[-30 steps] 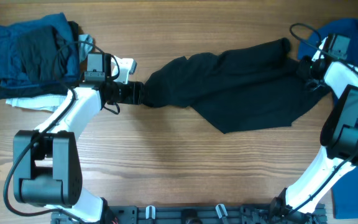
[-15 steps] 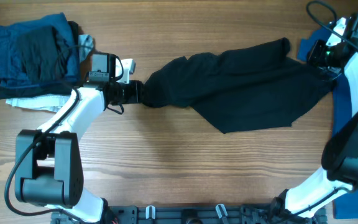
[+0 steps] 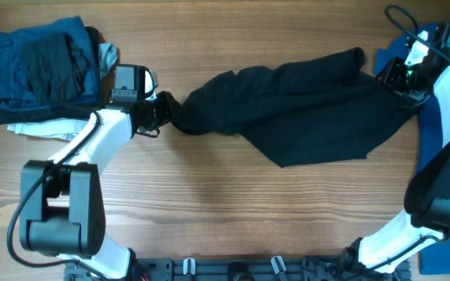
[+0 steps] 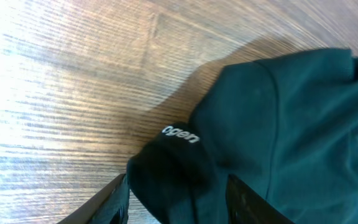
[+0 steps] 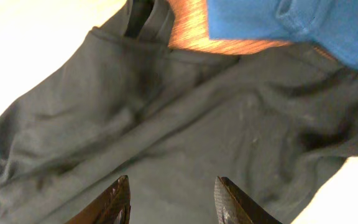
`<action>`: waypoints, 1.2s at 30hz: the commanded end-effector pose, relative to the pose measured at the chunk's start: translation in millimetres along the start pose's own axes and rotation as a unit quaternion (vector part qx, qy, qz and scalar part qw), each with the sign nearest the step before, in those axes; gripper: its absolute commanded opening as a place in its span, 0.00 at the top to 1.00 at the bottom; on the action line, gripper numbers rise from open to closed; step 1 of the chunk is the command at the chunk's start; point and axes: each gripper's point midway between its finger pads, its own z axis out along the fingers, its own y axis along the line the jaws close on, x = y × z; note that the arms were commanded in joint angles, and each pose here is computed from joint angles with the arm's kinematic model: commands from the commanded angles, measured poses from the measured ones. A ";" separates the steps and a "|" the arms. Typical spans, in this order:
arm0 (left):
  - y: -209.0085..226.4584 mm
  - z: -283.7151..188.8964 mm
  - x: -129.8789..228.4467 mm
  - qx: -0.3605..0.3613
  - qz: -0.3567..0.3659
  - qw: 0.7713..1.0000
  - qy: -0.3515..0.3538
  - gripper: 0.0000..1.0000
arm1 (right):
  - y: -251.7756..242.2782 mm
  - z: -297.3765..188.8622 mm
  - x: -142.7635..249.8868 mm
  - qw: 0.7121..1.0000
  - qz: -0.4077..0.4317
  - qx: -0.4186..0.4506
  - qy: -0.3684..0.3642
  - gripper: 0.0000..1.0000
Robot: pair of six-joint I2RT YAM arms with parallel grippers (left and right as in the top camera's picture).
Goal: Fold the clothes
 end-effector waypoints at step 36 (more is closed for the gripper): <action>-20.0 16.7 -19.3 0.058 -0.032 0.998 -0.021 0.58 | 90.0 54.4 217.0 0.963 -0.003 0.048 0.267 0.94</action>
